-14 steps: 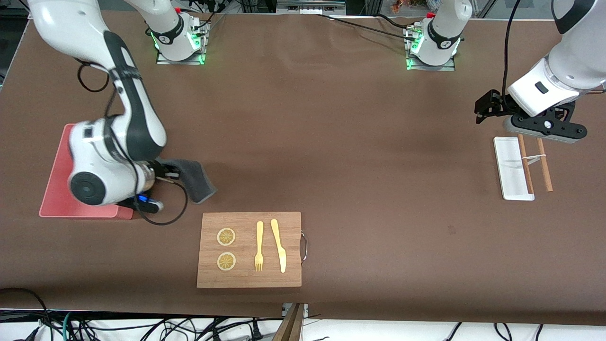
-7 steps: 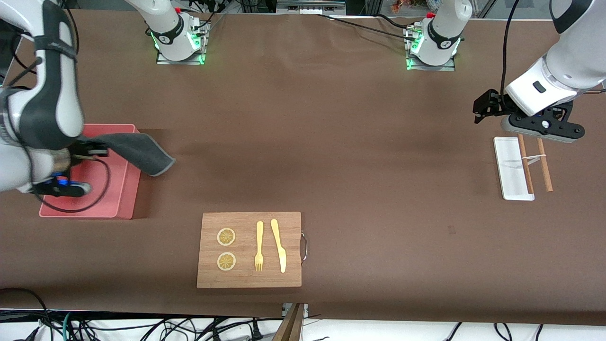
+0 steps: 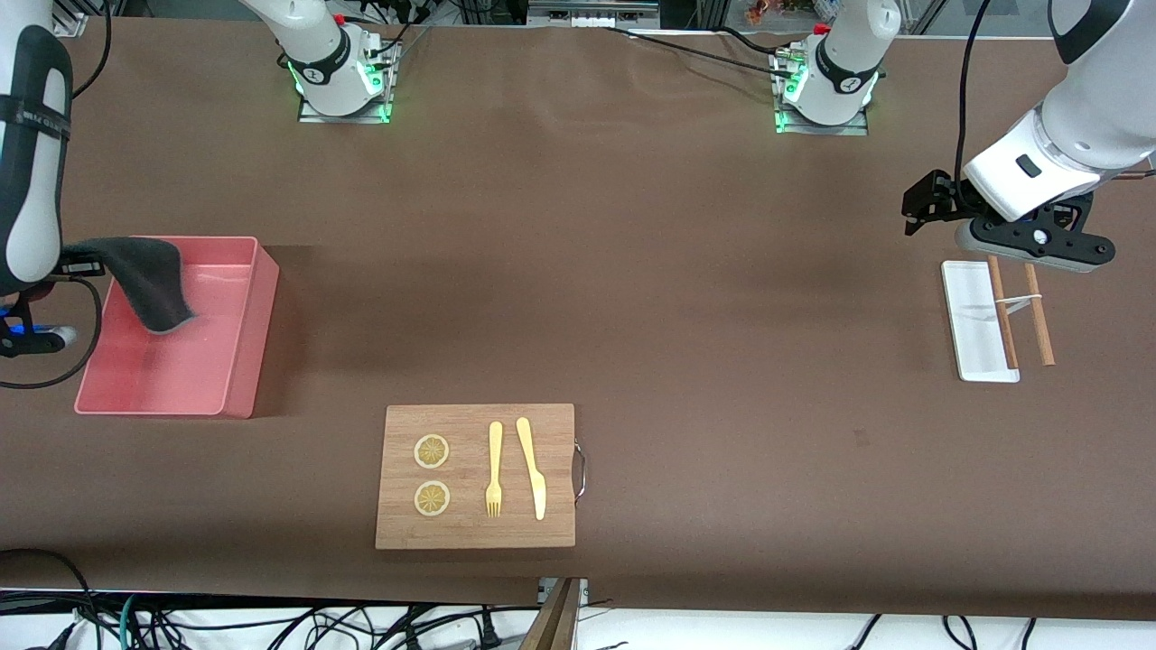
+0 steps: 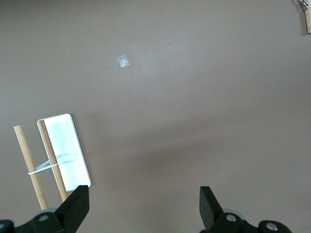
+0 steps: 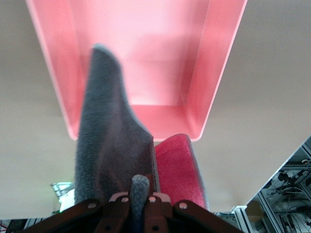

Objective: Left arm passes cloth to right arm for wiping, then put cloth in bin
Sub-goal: 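Move the cloth over the pink bin with the right gripper, then open the right gripper to drop the cloth into the bin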

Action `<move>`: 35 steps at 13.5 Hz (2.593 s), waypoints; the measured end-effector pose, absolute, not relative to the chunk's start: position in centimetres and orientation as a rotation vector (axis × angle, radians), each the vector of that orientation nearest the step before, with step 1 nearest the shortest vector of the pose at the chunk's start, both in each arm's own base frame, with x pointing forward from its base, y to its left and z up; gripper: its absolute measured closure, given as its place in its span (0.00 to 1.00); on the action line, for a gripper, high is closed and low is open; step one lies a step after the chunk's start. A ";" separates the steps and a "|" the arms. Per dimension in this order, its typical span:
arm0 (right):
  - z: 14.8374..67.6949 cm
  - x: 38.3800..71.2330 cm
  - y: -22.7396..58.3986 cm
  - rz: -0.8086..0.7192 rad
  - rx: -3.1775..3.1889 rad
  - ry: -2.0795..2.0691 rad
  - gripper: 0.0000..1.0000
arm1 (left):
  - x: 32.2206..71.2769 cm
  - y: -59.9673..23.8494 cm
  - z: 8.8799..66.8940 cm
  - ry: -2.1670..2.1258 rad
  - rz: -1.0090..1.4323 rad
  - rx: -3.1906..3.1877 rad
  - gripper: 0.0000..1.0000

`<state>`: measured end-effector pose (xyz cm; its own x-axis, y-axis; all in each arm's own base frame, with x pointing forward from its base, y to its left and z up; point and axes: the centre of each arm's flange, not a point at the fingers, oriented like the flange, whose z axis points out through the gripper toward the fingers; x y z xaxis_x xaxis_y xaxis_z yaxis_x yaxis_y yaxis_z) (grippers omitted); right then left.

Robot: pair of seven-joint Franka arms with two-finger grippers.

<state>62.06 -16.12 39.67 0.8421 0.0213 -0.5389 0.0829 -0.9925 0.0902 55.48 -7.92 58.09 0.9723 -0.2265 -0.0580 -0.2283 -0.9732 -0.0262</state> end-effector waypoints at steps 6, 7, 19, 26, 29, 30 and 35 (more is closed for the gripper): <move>28.7 61.4 -17.4 -0.777 2.913 0.132 1.00 | 55.5 -8.0 58.1 0.359 0.085 -3.087 0.00; 27.2 61.3 -17.4 -0.746 2.924 0.137 1.00 | 55.5 -8.0 58.1 0.359 0.085 -3.087 0.00; 34.3 63.5 -16.2 -0.295 3.048 0.117 0.09 | 55.5 -8.1 58.1 0.361 0.085 -3.087 0.00; 51.3 59.5 -9.0 -0.115 3.135 0.293 0.00 | 55.5 -8.1 58.1 0.362 0.085 -3.087 0.00; 57.1 57.2 -8.6 0.019 3.137 0.308 0.00 | 55.5 -8.1 58.1 0.362 0.085 -3.087 0.00; 58.6 56.4 -8.7 0.053 3.138 0.307 0.00 | 55.5 -8.1 58.1 0.362 0.085 -3.087 0.00; 60.4 54.1 -7.8 -0.029 3.175 0.065 0.00 | 55.5 -8.1 58.1 0.362 0.085 -3.087 0.00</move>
